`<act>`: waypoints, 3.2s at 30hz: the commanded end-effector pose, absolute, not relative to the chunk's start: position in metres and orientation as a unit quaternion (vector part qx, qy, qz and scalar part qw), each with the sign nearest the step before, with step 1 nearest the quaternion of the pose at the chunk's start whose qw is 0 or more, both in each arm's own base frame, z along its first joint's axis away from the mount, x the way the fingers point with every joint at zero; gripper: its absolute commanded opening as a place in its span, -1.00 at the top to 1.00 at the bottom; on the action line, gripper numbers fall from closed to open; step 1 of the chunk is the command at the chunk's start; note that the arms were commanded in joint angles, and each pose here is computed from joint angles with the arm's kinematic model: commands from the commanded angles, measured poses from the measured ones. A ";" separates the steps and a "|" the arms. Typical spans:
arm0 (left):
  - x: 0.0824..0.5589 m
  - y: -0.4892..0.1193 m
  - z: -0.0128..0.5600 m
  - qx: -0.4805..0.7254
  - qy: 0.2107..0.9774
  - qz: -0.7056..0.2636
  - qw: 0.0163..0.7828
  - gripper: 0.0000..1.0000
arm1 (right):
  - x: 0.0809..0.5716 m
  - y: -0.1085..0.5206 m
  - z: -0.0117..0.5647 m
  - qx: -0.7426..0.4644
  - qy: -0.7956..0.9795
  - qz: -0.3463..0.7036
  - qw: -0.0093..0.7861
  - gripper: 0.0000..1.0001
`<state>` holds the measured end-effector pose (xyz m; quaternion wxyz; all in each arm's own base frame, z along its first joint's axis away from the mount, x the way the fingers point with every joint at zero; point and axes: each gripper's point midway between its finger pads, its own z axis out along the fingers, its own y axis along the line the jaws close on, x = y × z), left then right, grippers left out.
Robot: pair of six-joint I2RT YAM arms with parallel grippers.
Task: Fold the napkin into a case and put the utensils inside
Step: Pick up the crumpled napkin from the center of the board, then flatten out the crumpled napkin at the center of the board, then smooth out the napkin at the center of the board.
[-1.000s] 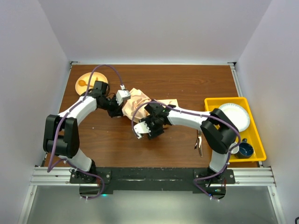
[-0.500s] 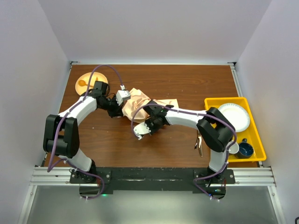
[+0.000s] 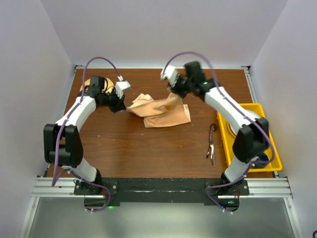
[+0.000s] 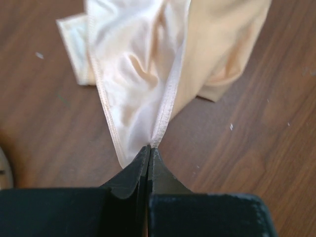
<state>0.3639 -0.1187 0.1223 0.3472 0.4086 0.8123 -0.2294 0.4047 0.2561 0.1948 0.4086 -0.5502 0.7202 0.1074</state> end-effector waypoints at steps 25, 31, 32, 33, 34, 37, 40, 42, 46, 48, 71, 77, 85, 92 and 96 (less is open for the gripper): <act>0.256 -0.110 0.448 0.446 0.599 -0.081 0.660 1.00 | 0.274 0.119 0.525 -0.105 0.628 0.196 0.746 1.00; 0.291 -0.087 0.470 0.355 0.640 -0.043 0.680 1.00 | 0.312 0.128 0.526 -0.061 0.644 0.208 0.733 1.00; 0.299 -0.084 0.471 0.337 0.650 -0.043 0.680 1.00 | 0.321 0.127 0.526 -0.049 0.647 0.202 0.733 1.00; 0.307 -0.080 0.472 0.327 0.657 -0.035 0.679 1.00 | 0.328 0.127 0.532 -0.041 0.646 0.196 0.737 1.00; 0.326 -0.070 0.471 0.304 0.672 -0.015 0.675 1.00 | 0.348 0.134 0.521 -0.036 0.659 0.188 0.728 1.00; 0.371 -0.062 0.457 0.278 0.690 0.003 0.668 1.00 | 0.385 0.136 0.507 0.007 0.678 0.160 0.717 1.00; 0.427 -0.057 0.419 0.248 0.726 0.004 0.642 1.00 | 0.440 0.160 0.465 0.021 0.716 0.139 0.684 1.00; 0.457 -0.058 0.398 0.242 0.739 0.004 0.629 1.00 | 0.484 0.178 0.426 0.025 0.742 0.121 0.659 1.00; 0.535 -0.063 0.331 0.224 0.768 -0.008 0.600 1.00 | 0.552 0.185 0.363 0.016 0.776 0.041 0.629 0.22; 0.565 -0.072 0.300 0.235 0.777 -0.027 0.583 1.00 | 0.581 0.187 0.334 -0.004 0.788 0.020 0.615 -0.16; 0.340 -0.086 0.105 0.369 0.878 -0.192 0.236 0.11 | 0.375 0.150 0.095 -0.390 0.902 0.081 0.167 -0.08; 0.334 -0.083 0.075 0.355 0.890 -0.189 0.215 0.19 | 0.348 0.140 0.059 -0.394 0.908 0.085 0.112 0.17; 0.313 -0.064 0.034 0.373 0.900 -0.154 0.163 0.23 | 0.303 0.130 0.029 -0.407 0.907 0.093 0.057 0.19; 0.272 -0.049 0.013 0.395 0.901 -0.133 0.122 0.25 | 0.263 0.129 0.023 -0.429 0.896 0.115 0.018 0.17; 0.249 -0.037 0.011 0.419 0.895 -0.114 0.103 0.25 | 0.233 0.136 0.027 -0.452 0.881 0.143 -0.002 0.12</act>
